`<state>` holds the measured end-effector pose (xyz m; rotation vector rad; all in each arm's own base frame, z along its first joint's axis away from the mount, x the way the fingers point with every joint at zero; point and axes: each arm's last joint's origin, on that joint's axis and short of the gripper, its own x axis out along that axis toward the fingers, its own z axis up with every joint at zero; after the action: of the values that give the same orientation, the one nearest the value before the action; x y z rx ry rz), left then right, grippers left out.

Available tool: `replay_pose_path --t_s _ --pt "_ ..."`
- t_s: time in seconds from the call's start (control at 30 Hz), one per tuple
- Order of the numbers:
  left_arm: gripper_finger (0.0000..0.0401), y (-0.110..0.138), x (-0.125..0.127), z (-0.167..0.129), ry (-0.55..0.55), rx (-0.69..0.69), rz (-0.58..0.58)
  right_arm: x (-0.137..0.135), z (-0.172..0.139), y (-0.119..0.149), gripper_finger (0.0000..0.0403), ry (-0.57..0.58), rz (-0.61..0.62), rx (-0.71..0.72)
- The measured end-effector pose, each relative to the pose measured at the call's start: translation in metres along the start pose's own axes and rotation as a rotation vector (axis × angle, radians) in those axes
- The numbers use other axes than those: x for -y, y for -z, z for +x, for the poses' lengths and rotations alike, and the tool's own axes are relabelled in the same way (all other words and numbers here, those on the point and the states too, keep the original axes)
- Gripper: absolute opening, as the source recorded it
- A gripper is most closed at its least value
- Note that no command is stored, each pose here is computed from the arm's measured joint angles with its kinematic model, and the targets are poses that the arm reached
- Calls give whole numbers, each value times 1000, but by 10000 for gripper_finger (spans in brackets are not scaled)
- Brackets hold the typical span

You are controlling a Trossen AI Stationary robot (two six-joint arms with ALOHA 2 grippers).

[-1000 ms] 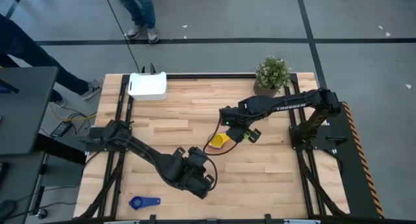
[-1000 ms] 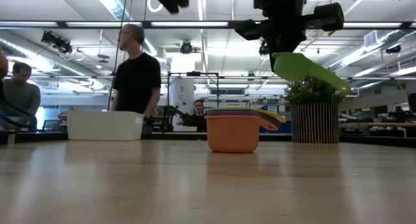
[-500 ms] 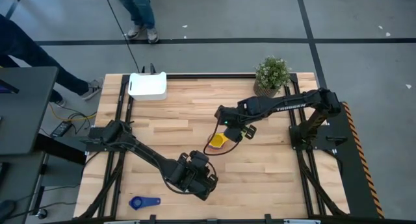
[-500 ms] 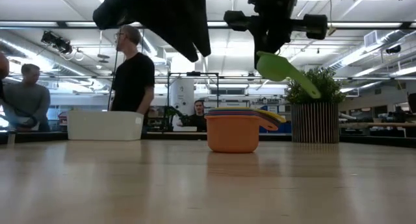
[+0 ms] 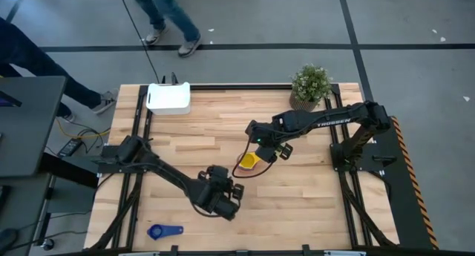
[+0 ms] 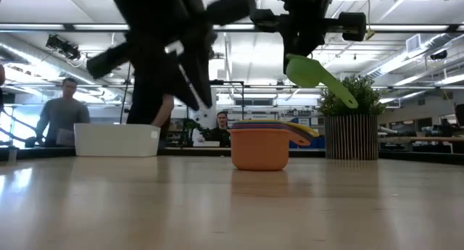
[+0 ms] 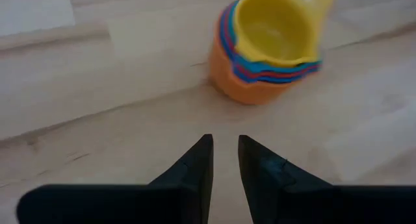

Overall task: Nest measuring cups in basket
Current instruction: Stack the green measuring cup on top of the yellow measuring cup

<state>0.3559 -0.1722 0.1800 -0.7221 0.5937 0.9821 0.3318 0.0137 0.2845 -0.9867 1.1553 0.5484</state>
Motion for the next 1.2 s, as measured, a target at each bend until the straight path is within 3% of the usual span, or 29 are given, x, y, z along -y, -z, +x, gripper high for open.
replay_pose_path --t_s 0.23,0.5,0.9,1.2 --pt "79 -3 -14 41 5 -9 2 0 0 0 11 -4 3 5" --pt "79 -23 -18 76 33 -36 74 -1 0 0 11 -9 7 2" --pt "79 -51 -11 98 101 2 161 -1 0 0 11 -10 9 3" --pt "79 -62 -12 104 96 9 142 -1 0 -2 11 -34 -15 58"
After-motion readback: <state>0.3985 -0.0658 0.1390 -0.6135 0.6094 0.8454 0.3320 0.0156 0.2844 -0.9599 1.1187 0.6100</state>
